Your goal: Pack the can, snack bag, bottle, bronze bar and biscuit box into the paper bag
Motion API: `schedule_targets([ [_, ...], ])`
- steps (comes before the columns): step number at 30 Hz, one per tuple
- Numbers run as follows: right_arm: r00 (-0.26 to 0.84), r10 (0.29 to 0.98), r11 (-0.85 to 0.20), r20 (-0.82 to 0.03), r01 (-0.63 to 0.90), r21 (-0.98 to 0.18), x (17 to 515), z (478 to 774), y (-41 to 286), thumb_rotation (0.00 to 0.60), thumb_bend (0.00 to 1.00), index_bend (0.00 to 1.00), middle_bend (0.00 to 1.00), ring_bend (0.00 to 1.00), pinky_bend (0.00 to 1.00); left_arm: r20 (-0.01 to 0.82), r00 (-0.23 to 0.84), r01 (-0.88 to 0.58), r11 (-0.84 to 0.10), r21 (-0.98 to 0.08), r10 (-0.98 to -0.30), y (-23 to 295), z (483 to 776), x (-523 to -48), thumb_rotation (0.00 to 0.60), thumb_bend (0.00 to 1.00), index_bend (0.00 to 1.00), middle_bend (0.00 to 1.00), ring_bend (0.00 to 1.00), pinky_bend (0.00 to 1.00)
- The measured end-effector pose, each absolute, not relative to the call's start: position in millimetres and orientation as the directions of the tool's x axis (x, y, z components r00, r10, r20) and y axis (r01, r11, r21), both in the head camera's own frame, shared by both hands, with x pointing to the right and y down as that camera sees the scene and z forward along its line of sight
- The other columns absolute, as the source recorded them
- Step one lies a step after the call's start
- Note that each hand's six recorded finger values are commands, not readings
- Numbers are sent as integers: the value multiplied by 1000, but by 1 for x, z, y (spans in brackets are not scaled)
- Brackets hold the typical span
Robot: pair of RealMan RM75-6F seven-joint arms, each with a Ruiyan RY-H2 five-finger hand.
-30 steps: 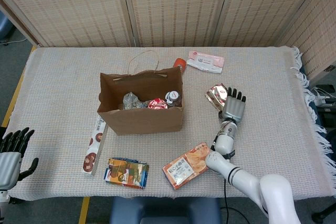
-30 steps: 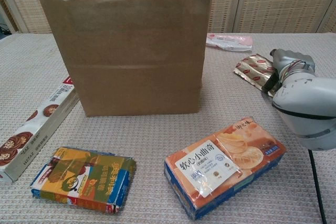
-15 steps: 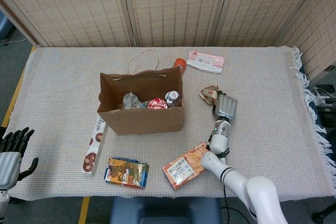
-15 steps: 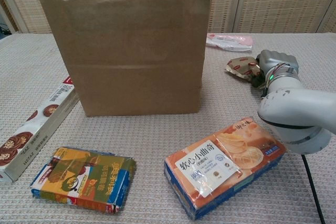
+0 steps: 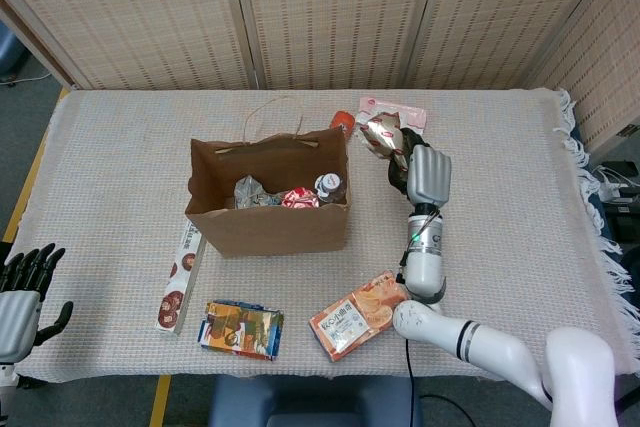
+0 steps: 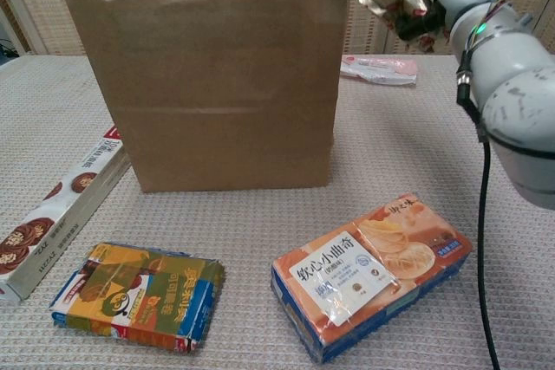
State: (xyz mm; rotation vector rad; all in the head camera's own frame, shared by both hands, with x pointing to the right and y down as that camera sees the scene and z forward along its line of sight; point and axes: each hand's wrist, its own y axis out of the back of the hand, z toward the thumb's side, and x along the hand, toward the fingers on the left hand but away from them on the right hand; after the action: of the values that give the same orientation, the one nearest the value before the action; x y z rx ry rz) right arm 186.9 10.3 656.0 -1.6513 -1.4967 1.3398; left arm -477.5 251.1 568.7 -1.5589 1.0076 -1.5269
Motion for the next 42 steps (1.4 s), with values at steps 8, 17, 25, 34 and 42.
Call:
schedule_targets([
  [8,3,994,-91,-106,537,-839,176,529,2,600,485,645,566,575,674,430,-15,-36,-430,-902,-903,251,569,-477,600,394,46,0,0,0],
  [17,102,992,-111,-72,458,-882,131,507,5,600,485,634,566,569,674,429,-17,-38,-428,-903,-903,251,569,-477,600,394,46,0,0,0],
  [25,169,978,-179,-120,397,-900,72,534,11,600,485,630,566,566,674,433,-15,-47,-431,-901,-901,251,569,-478,600,394,46,0,0,0],
  [34,214,949,-291,-231,312,-905,32,563,27,600,387,409,495,385,501,438,-9,-57,-437,-897,-899,250,569,-479,600,394,46,0,0,0],
  [42,220,906,-409,-362,238,-881,29,579,36,600,90,0,136,39,207,439,-7,-55,-438,-897,-898,250,569,-479,600,392,46,0,0,0],
])
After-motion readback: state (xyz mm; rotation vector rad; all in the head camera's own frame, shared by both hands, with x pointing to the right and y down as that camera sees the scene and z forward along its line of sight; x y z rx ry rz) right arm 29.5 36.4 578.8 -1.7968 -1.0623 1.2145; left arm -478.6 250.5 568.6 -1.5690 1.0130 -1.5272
